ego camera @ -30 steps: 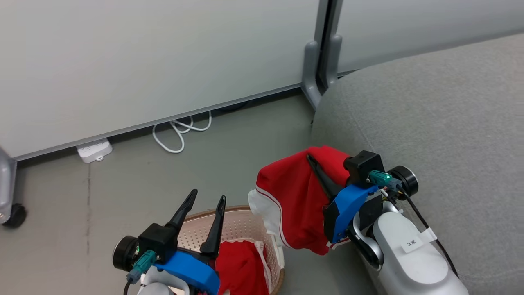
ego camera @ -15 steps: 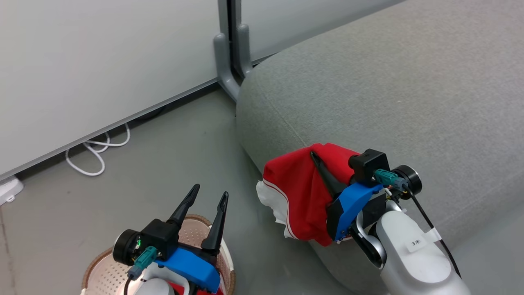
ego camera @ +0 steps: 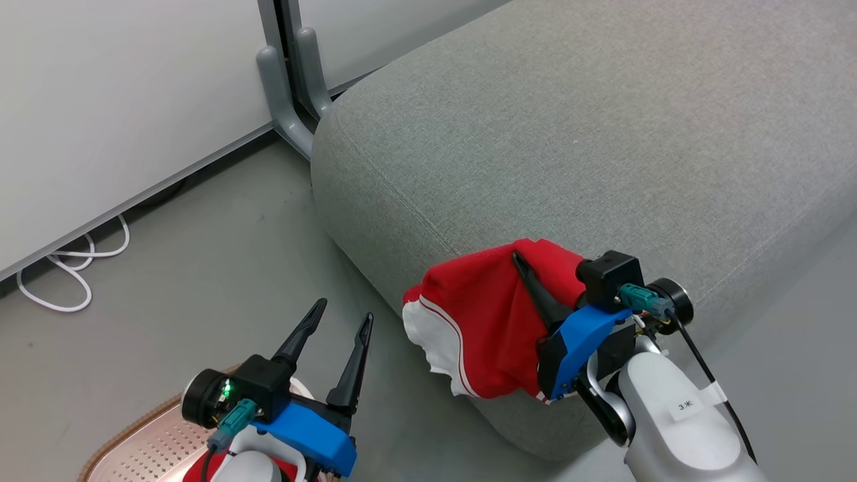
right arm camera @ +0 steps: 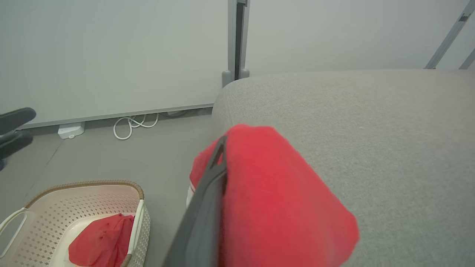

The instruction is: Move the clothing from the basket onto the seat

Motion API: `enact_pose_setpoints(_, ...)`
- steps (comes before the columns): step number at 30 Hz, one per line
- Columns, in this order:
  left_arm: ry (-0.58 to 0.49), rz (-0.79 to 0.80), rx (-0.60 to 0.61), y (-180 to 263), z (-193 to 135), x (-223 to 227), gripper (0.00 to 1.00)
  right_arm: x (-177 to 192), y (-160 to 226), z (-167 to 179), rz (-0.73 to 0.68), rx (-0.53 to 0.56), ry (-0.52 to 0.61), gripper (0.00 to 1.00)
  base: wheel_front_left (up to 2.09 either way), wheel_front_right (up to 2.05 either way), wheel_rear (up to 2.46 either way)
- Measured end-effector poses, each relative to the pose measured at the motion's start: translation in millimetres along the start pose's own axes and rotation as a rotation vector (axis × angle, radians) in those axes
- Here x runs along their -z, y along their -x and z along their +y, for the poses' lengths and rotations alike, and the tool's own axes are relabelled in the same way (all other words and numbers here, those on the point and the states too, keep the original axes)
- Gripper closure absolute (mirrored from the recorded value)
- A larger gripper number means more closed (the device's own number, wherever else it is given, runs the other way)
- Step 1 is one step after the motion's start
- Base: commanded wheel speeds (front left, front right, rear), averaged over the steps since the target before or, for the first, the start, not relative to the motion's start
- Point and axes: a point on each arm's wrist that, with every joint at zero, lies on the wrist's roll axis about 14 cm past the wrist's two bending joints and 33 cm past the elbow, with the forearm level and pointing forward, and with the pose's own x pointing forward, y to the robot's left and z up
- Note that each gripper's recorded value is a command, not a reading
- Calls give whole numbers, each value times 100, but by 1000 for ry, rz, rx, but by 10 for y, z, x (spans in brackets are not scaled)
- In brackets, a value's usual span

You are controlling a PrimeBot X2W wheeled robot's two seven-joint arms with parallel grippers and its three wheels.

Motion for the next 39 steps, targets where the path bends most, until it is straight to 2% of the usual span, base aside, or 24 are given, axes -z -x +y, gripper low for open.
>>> enact_pose_setpoints(15,0,0,-1,-14,44,-3,0,52,13,-19,11,9,-11,100,0,0,0)
enact_pose_setpoints(19,3,5,-2,-25,98,46,0,-85,-125,-95,-2,20,20,100,0,0,0)
enact_pose_setpoints(29,-18,8,30,-196,398,174,0,-772,-771,-780,-75,138,142,100,0,0,0)
enact_pose_setpoints(39,-27,8,36,-288,867,427,0,-1266,-1280,-1730,-144,357,202,100,0,0,0)
